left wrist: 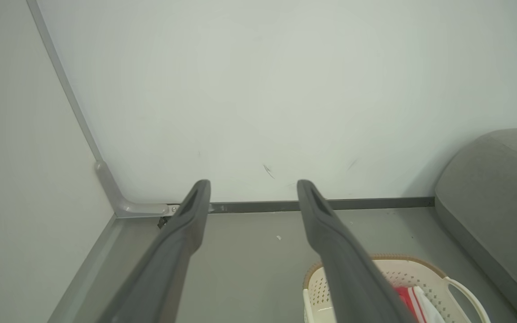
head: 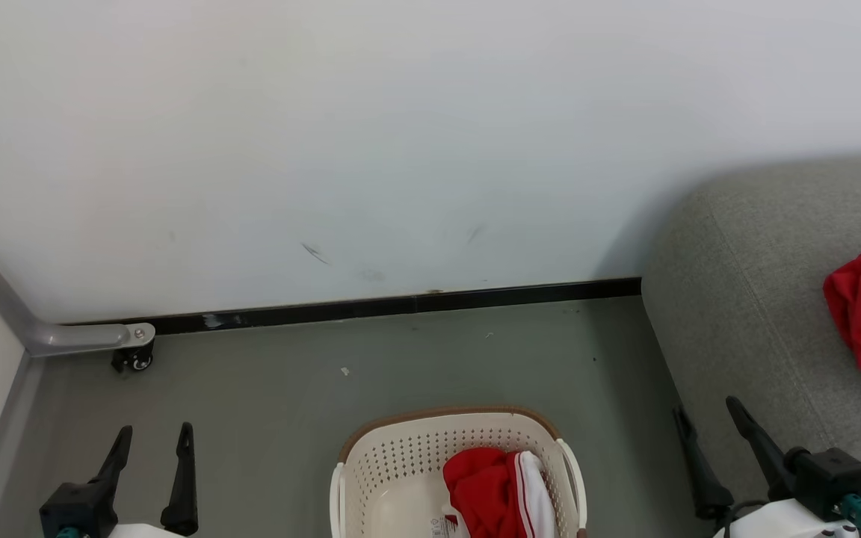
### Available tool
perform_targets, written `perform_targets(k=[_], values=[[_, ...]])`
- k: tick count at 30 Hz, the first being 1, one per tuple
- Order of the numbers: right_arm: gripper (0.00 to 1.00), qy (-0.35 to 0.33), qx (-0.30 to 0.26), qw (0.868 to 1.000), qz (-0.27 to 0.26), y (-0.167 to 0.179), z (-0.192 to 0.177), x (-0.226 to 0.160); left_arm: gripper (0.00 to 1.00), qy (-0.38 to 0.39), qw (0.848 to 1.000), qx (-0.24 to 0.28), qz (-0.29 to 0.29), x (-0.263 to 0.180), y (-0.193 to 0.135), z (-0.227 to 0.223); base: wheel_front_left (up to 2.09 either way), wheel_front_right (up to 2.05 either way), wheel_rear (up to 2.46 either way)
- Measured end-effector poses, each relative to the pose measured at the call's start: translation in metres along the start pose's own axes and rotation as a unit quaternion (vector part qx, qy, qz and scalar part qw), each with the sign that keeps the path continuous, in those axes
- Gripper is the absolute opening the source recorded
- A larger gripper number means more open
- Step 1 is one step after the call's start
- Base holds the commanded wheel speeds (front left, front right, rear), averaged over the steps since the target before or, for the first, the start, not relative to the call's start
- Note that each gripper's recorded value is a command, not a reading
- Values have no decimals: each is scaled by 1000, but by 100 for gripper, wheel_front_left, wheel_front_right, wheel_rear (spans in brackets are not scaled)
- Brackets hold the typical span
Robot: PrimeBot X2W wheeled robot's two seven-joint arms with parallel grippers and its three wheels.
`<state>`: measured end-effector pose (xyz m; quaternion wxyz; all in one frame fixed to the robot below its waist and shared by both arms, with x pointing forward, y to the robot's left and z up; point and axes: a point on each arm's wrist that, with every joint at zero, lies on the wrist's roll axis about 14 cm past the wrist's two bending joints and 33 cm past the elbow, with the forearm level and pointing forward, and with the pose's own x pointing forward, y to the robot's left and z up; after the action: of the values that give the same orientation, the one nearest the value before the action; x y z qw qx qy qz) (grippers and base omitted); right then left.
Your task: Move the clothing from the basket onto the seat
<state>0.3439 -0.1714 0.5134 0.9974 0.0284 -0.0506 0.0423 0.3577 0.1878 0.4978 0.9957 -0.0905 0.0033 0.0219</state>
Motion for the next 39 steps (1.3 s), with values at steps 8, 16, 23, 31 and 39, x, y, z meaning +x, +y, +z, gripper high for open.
perform_targets(k=[8,16,23,31,39], values=[[100,5,3,1000,0,0,-3,2,100,5,1000,1,-1,3,1,-3,0,0,0],[100,2,-9,1000,-9,-7,-1,8,100,31,999,18,-35,8,-13,-16,0,0,0],[100,-9,-21,999,-30,-23,5,21,100,53,993,35,-96,30,-45,-23,0,0,0],[100,-7,-25,999,-39,-31,2,30,100,101,981,40,-161,42,-85,-51,0,0,0],[100,-20,-37,998,-50,-42,8,49,100,163,961,36,-222,47,-131,-89,0,0,0]])
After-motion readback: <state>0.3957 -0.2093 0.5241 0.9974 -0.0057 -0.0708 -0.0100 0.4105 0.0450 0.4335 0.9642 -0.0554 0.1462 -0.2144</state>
